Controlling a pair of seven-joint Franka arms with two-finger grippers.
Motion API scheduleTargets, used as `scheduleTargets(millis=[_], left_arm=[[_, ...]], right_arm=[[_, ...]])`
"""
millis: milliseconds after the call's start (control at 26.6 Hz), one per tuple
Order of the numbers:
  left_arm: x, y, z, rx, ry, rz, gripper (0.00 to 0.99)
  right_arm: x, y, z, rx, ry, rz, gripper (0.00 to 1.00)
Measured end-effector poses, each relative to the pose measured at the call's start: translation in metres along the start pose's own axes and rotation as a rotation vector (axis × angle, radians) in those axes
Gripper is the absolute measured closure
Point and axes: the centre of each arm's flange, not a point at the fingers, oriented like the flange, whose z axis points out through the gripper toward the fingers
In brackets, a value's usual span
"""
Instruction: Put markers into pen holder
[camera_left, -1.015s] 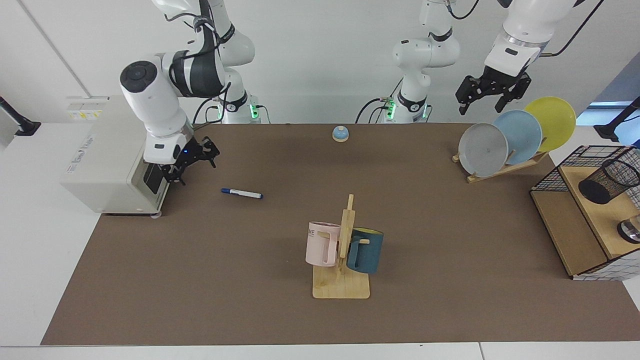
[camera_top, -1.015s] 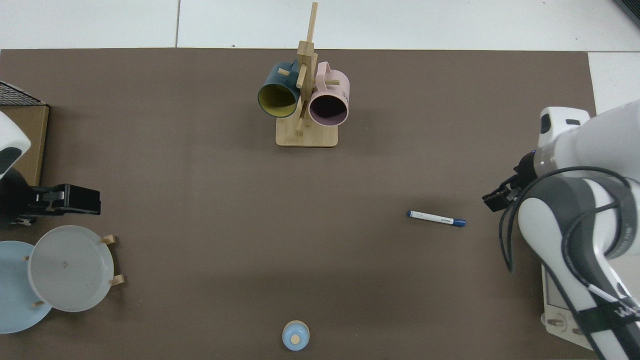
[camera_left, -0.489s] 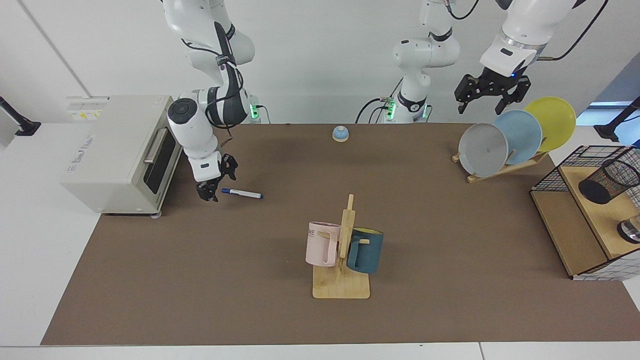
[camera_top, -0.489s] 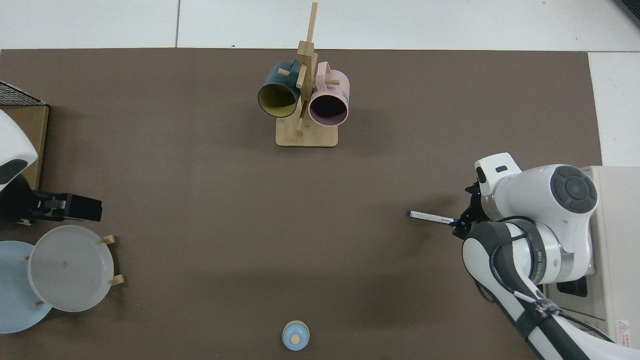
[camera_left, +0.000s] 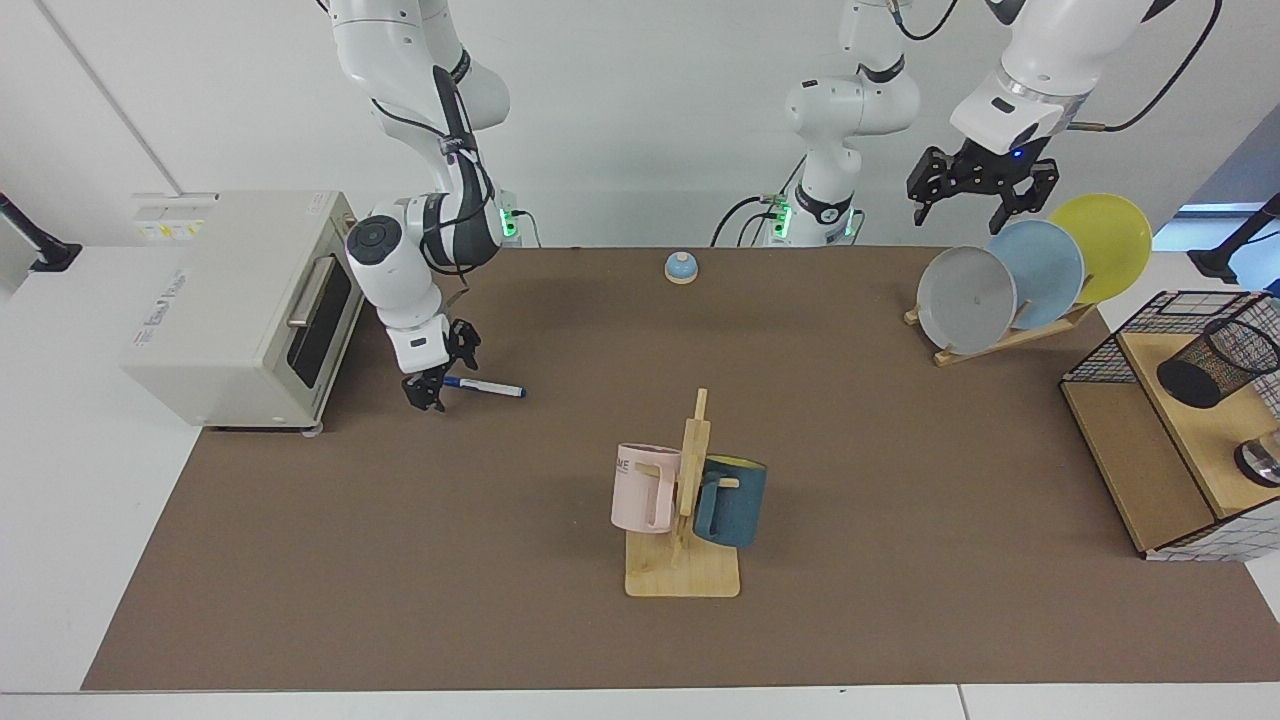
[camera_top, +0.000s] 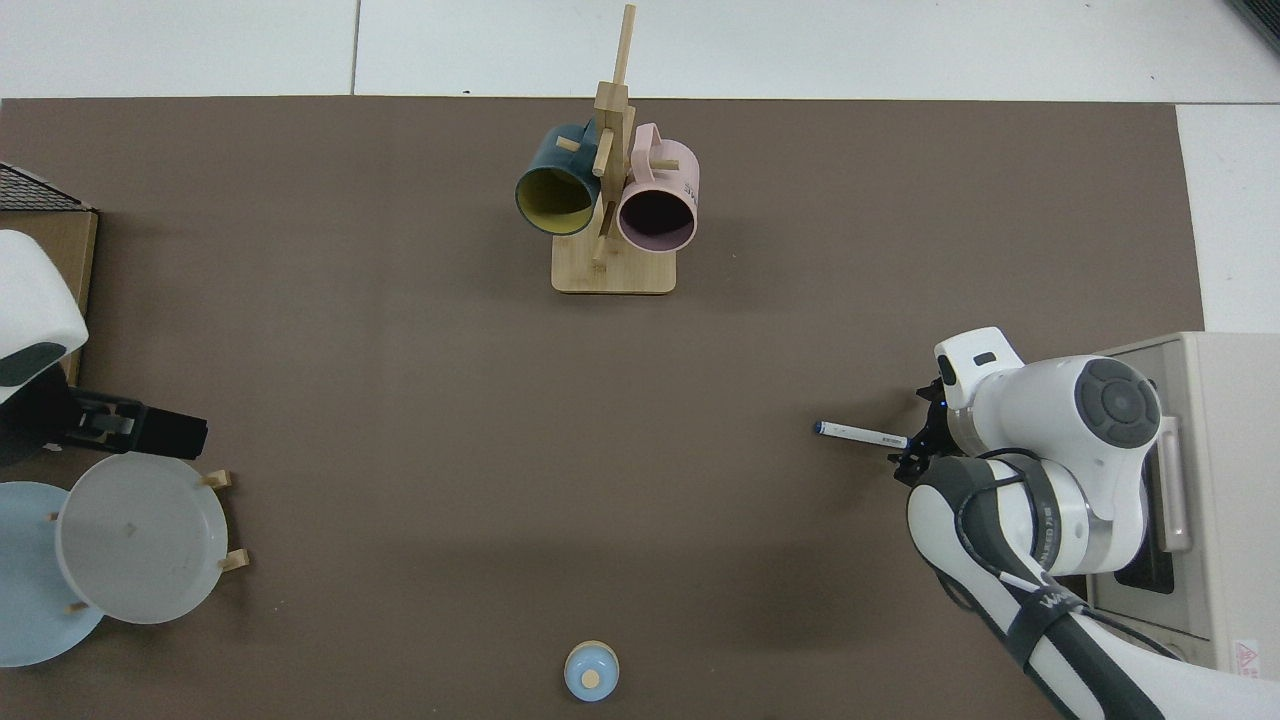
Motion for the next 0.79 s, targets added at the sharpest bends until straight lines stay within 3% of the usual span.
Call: scheduleTargets(millis=[301,413,526,676,714,789], left_arm=[[0.003,0.003,0.006,-0.003,0.010,0.043,0.000],[0.005,0.008,0.019,-0.029,-0.008,0.136,0.000],[0.005,0.011,0.027,-0.040,-0.019,0.186,0.000],[0.006,0.013,0.034,-0.038,-0.008,0.250,0.000],[0.007,0.013,0.036,-0.037,-0.002,0.274,0.000],[0.007,0.014,0.040,-0.036,0.010,0.321,0.000]], right_arm=[[-0.004,-0.004,0.007,0.014,-0.009,0.002,0.11],[-0.006,-0.004,0.008,0.017,-0.010,0.006,0.28],[-0.007,-0.004,0.008,0.018,-0.008,0.012,0.31],[-0.007,-0.003,0.006,0.020,0.007,0.029,0.52],[-0.007,-0.003,0.006,0.021,0.010,0.033,0.63],[-0.006,-0.003,0.005,0.022,0.015,0.037,0.70]])
